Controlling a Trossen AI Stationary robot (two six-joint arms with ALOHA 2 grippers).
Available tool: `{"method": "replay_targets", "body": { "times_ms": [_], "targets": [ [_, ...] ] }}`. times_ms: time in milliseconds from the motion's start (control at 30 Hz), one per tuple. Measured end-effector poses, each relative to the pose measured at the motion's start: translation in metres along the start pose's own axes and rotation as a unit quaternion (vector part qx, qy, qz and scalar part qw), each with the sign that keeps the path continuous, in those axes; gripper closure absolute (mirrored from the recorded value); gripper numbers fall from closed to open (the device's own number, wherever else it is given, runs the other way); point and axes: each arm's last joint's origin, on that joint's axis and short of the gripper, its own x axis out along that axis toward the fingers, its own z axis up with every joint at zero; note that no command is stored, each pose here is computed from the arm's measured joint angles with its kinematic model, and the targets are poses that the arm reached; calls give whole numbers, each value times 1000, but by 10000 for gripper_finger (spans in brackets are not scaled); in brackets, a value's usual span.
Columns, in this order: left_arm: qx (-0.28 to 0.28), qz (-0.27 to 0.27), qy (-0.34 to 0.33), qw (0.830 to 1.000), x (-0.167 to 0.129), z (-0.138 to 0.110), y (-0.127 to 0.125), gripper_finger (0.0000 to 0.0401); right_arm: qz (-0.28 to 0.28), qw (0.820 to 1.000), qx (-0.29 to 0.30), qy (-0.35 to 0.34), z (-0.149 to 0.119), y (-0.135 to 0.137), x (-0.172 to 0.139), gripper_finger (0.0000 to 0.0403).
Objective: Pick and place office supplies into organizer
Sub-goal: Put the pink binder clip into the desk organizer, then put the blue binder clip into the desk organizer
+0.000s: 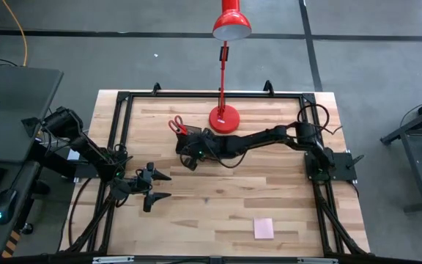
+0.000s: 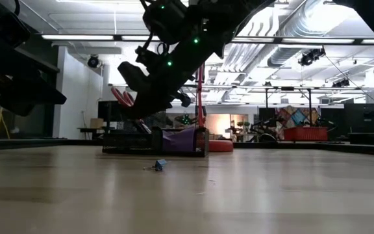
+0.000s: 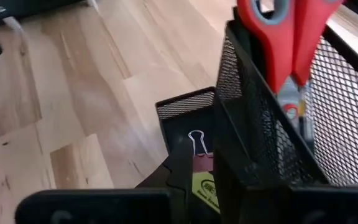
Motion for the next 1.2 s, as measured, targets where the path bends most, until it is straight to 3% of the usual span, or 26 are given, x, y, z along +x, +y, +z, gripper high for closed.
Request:
{"method": "replay_targets", "body": {
  "times_ms": [667,933,1200],
  "targets": [
    [0,0,0,1000,0,0,0,89,34,999,-17,22,-4,4,-1,291],
    [0,0,0,1000,0,0,0,89,93,986,-121,73,-27,40,-17,286],
    [0,-1,1,1000,0,0,0,89,88,974,-133,164,-55,70,-47,272]
  ]
}}
